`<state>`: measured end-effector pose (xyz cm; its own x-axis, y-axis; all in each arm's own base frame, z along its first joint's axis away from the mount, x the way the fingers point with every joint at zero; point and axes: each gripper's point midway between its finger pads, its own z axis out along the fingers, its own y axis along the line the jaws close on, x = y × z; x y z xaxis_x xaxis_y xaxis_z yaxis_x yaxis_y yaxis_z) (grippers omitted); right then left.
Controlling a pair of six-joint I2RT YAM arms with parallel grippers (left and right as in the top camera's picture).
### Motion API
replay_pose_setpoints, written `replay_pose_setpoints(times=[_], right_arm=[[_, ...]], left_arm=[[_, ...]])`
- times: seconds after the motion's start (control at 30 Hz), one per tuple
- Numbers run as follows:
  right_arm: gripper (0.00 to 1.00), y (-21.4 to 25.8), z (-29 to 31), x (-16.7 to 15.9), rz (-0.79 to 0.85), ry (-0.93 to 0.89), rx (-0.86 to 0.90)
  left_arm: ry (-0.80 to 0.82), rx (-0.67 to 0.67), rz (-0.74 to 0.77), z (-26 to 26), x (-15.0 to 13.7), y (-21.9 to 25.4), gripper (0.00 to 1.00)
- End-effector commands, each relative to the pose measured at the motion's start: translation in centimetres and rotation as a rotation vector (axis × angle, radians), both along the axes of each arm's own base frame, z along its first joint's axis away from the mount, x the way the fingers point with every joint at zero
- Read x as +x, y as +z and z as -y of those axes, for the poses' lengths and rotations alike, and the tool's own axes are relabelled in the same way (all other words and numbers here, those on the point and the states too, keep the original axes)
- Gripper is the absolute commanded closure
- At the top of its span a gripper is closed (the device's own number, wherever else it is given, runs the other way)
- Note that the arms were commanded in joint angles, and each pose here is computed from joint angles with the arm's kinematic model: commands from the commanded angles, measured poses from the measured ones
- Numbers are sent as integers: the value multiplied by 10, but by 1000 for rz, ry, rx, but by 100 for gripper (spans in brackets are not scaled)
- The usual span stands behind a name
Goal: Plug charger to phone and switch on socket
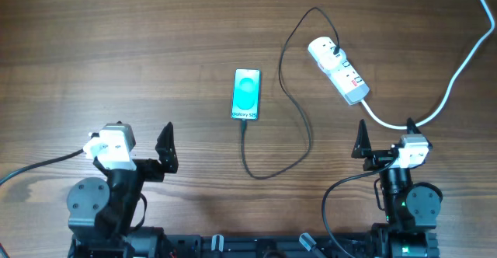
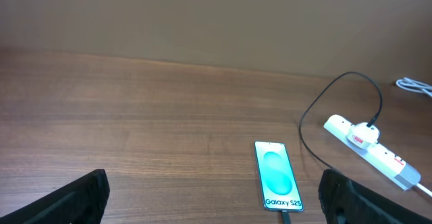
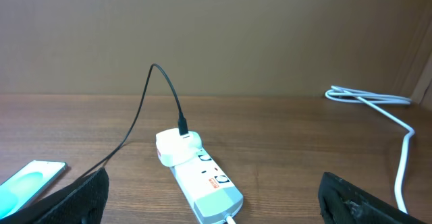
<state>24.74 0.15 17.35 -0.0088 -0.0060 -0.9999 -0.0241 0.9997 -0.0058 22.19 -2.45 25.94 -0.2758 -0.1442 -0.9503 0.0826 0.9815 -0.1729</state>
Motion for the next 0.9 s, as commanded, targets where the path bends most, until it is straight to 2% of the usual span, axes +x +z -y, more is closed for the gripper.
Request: replay_pose_setpoints(times=[0.0,0.4,0.87], right_arm=[[0,2,4,-1,12,-19,-18],[0,2,4,-1,12,-19,-18],[0,2,4,-1,11,-19,-18]], left_arm=[[6,0,-9,-3,-2,-13,0],[39,0,13,-10,-13,-58,0],[63,4,207,-15,9,-56,0]])
